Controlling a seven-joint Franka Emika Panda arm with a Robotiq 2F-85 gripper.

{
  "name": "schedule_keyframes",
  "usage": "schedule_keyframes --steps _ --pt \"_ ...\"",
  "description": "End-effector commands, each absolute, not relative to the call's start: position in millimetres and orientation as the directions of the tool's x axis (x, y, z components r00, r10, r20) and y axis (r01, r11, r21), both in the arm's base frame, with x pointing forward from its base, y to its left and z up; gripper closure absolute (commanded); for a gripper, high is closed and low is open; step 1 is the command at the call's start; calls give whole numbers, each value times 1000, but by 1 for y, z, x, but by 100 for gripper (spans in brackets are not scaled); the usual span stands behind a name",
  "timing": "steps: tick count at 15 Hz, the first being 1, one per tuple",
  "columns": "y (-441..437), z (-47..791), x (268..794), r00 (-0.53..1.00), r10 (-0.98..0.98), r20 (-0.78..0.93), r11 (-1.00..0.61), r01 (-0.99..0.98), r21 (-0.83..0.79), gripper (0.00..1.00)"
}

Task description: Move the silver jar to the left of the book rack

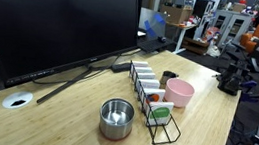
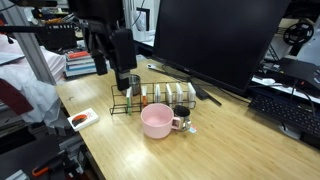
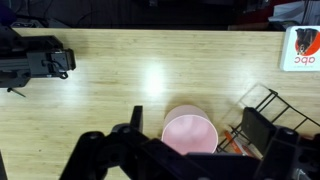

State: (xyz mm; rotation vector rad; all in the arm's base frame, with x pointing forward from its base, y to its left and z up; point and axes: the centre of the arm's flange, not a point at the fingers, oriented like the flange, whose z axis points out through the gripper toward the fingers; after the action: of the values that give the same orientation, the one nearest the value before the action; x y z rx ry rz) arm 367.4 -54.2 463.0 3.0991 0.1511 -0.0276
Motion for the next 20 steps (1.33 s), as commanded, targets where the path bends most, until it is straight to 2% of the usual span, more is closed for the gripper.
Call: schedule_keyframes --steps 1,13,14,20 --pt "-56 447 407 997 72 -40 -997 72 6 0" --pt "-70 385 504 958 -286 10 -958 -286 7 0" --pt "-67 385 488 971 -238 11 -971 -238 11 0" --pt "-66 383 491 970 -241 8 -970 -241 13 0"
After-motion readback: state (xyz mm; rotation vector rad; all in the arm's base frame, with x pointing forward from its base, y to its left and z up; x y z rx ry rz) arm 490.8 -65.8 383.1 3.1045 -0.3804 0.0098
